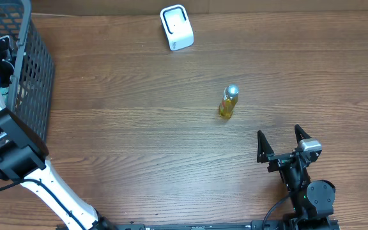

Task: Scan the item barcode
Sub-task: 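Reach the left gripper into the basket and grasp the green-lidded jar, then carry the green-lidded jar to the scanner and set it down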

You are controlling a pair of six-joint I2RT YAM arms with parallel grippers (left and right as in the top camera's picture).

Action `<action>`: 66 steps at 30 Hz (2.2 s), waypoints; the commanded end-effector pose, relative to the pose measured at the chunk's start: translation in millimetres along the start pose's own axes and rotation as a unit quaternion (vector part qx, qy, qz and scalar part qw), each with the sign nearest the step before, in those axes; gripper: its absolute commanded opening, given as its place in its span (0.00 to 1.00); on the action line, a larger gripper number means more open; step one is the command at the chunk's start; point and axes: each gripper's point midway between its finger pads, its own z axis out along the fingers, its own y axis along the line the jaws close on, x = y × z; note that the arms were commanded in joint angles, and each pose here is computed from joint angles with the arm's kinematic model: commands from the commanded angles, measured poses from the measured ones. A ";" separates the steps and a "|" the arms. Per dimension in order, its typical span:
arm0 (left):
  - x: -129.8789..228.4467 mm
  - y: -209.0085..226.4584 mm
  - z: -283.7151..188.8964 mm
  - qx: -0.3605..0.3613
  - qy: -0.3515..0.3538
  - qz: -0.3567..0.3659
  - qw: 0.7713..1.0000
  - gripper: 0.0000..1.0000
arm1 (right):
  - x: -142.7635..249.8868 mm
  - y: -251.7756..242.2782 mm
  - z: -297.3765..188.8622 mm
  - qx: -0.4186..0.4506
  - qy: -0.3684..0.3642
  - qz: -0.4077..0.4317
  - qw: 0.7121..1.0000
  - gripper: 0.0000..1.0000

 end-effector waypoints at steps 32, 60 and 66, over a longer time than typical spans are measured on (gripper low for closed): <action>-4.7 -261.4 -333.6 0.091 -0.169 0.093 0.977 0.47 | 2.8 -2.2 0.2 0.004 0.000 -0.002 1.000 1.00; 199.4 -463.1 -74.5 0.034 0.079 0.140 0.986 0.51 | 2.7 -2.2 0.2 0.004 0.000 -0.002 1.000 1.00; 210.9 -469.4 -47.3 0.045 0.055 0.125 0.990 0.51 | 2.8 -2.2 0.2 0.004 0.000 -0.002 1.000 1.00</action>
